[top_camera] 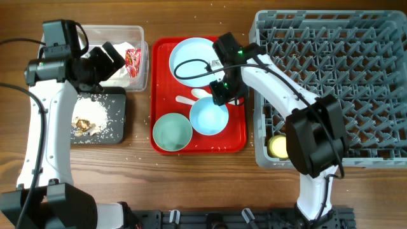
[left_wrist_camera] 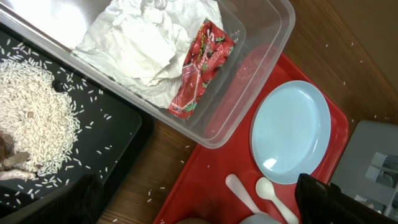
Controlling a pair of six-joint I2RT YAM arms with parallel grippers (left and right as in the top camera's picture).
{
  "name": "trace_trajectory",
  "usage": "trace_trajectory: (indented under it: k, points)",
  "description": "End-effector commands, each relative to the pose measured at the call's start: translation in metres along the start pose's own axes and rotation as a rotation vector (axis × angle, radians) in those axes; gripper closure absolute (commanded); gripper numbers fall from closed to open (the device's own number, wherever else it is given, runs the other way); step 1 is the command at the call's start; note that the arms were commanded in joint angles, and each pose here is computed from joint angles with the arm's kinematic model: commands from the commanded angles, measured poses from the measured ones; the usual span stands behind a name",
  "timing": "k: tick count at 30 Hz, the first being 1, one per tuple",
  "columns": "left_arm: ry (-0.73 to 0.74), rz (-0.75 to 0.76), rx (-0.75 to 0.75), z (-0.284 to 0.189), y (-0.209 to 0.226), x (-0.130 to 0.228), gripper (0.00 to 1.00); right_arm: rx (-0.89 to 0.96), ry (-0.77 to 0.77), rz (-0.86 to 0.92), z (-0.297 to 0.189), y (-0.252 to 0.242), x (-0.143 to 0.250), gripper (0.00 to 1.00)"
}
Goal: Sort waste into correct bins and load items into the dishwasher rack
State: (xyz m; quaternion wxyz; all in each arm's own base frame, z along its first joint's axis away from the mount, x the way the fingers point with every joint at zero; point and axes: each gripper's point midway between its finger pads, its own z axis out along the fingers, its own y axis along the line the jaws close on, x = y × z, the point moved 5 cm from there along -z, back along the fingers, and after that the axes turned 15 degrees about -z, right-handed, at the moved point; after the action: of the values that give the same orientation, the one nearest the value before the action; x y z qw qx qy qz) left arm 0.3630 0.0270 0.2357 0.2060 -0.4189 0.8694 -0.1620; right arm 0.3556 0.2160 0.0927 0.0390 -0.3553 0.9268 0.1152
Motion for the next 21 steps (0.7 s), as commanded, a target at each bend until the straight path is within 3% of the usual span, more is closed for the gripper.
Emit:
trace_trajectory:
  k: [1, 3, 8, 12, 15, 18, 21]
  points:
    - [-0.004, 0.001, 0.013, -0.005, -0.001, 0.0, 0.0, 0.002, 0.061, -0.01, 0.021, -0.004, 0.016, 0.69]
    - [-0.004, 0.001, 0.013, -0.005, -0.001, 0.0, 0.0, 0.004, 0.059, -0.01, 0.022, -0.004, 0.016, 0.96]
    - [-0.004, 0.001, 0.013, -0.005, -0.001, 0.0, 0.0, 0.027, -0.014, 0.001, -0.009, -0.011, 0.001, 0.96]
    - [-0.004, 0.001, 0.013, -0.005, -0.001, 0.0, 0.0, 0.212, -0.142, 0.101, -0.095, -0.035, -0.008, 0.96]
    - [-0.004, 0.001, 0.013, -0.005, -0.001, 0.0, 0.0, 0.359, -0.359, 0.262, -0.185, -0.061, -0.007, 0.96]
    - [-0.004, 0.001, 0.013, -0.005, -0.001, 0.0, 0.0, 0.66, -0.544, 0.417, -0.262, -0.101, 0.016, 0.96]
    - [-0.004, 0.001, 0.013, -0.005, -0.001, 0.0, 0.0, 1.098, -0.506, 0.572, -0.305, -0.133, 0.045, 0.96]
